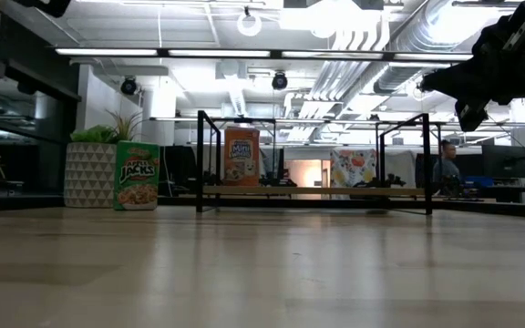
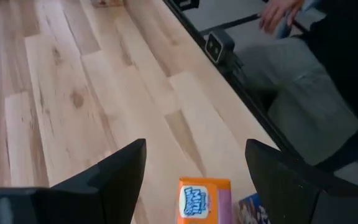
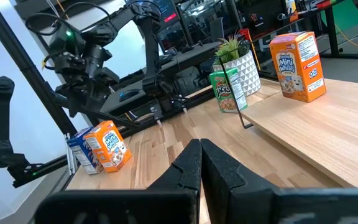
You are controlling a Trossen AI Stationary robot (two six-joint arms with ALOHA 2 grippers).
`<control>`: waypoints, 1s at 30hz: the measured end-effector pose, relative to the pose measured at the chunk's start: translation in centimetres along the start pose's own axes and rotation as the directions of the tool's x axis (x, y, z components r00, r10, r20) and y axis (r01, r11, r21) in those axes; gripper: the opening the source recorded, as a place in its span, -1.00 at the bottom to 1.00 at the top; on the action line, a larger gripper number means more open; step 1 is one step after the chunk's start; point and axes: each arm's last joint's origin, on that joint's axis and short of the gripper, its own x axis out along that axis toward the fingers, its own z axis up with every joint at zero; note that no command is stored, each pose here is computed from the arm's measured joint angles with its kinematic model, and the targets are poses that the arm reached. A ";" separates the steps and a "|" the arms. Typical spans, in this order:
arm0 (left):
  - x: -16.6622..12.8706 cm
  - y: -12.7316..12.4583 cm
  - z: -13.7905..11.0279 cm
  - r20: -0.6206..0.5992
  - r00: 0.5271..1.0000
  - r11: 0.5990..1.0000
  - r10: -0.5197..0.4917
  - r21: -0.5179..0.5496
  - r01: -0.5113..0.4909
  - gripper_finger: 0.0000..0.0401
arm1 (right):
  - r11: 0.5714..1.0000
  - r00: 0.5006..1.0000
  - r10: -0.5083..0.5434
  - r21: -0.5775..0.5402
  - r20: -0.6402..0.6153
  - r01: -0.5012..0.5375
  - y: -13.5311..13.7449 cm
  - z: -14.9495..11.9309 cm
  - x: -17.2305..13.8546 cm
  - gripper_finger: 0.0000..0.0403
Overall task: Stack cereal on shelf
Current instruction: Put the orange cereal box on the shelf aligned with the other orange cereal box
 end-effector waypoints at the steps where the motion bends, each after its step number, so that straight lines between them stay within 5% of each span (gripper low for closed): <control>1: 0.0 0.0 0.1 0.008 1.000 1.000 0.000 -0.002 0.000 0.33 | 1.000 1.000 0.000 0.000 -0.001 0.000 0.0 0.0 0.0 -1.00; 17: 0.0 0.3 0.6 0.061 0.997 0.995 0.056 0.080 -0.060 0.34 | 1.000 1.000 0.000 0.000 0.000 0.000 0.0 0.0 0.0 -1.00; 30: 0.0 0.8 -0.4 -0.039 0.995 0.992 0.093 0.094 -0.089 0.82 | 1.000 1.000 0.000 0.000 -0.001 0.000 0.0 0.0 0.0 -1.00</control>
